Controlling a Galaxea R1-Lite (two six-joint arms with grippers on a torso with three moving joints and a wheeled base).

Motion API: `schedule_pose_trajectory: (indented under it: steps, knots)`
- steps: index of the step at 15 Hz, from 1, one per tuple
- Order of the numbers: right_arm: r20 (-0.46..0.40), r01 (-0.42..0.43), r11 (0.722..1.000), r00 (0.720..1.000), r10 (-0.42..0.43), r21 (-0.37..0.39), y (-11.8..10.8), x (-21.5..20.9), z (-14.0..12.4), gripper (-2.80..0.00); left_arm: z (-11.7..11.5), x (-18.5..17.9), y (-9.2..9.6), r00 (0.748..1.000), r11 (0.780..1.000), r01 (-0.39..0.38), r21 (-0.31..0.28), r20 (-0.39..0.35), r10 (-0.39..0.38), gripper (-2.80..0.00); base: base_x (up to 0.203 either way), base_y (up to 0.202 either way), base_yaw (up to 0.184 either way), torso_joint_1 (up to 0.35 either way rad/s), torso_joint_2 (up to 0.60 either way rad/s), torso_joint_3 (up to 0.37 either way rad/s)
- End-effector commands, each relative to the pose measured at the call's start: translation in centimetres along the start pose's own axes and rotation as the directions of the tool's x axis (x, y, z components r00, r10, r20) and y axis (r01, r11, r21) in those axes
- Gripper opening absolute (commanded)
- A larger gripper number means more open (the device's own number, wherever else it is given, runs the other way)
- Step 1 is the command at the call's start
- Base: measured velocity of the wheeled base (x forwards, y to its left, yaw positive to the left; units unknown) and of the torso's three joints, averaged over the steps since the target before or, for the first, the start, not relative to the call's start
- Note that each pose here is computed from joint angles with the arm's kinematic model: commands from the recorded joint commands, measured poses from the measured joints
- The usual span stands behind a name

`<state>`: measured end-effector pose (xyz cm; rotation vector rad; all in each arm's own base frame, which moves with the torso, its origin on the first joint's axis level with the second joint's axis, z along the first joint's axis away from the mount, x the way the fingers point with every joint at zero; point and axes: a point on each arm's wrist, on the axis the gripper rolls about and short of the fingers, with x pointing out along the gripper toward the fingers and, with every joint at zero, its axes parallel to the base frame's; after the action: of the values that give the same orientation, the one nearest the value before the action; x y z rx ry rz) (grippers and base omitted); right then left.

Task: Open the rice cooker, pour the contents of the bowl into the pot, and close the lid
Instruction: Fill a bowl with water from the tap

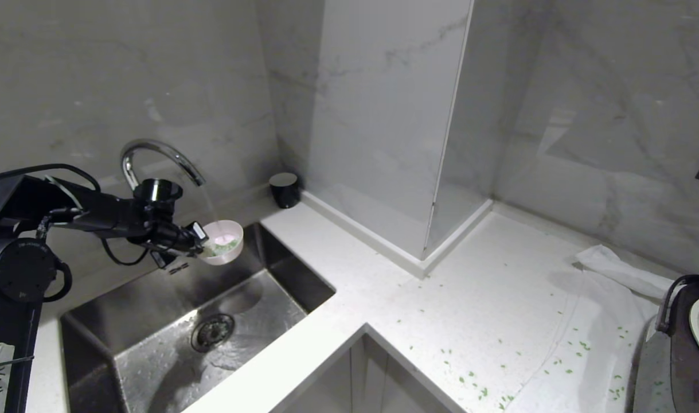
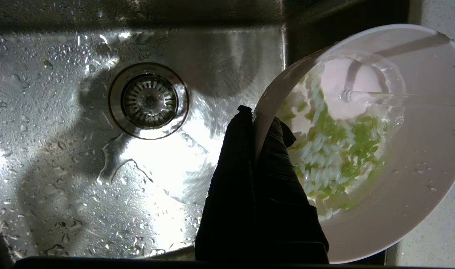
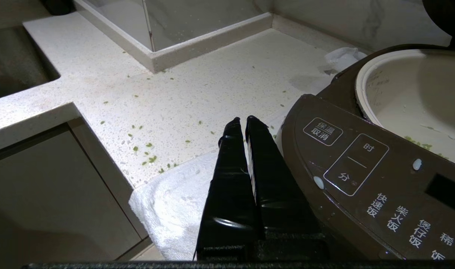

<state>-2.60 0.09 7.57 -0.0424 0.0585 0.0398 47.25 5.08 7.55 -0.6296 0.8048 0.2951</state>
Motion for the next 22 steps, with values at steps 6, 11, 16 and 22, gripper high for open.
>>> schedule_pose_trajectory:
  steps: [6,11,16,22]
  knots:
    - [-0.002,-0.001,1.000,1.000,0.001,-0.001,0.0,0.0,0.0,-2.80,-0.2,1.3,-0.1,1.000,0.999,-0.001,-0.050,-0.002,0.001,-2.80,0.000,0.000,0.000,0.000,0.00,0.000]
    - [-0.002,0.000,1.000,1.000,0.000,-0.001,0.0,0.0,0.0,-2.80,0.5,1.3,0.0,1.000,0.998,-0.006,-0.058,0.025,0.008,-2.80,0.000,0.000,0.000,0.000,0.00,0.000]
    - [-0.002,-0.001,1.000,1.000,0.001,-0.001,0.0,0.0,0.0,-2.80,0.2,1.4,-0.3,1.000,0.997,-0.002,-0.075,0.021,0.003,-2.80,0.000,0.000,0.000,0.000,0.00,0.000]
    - [-0.002,0.000,1.000,1.000,0.000,-0.001,0.0,0.0,0.0,-2.80,0.3,1.2,-0.4,1.000,0.997,-0.010,-0.075,0.029,0.012,-2.80,0.000,0.000,0.000,0.000,0.00,0.000]
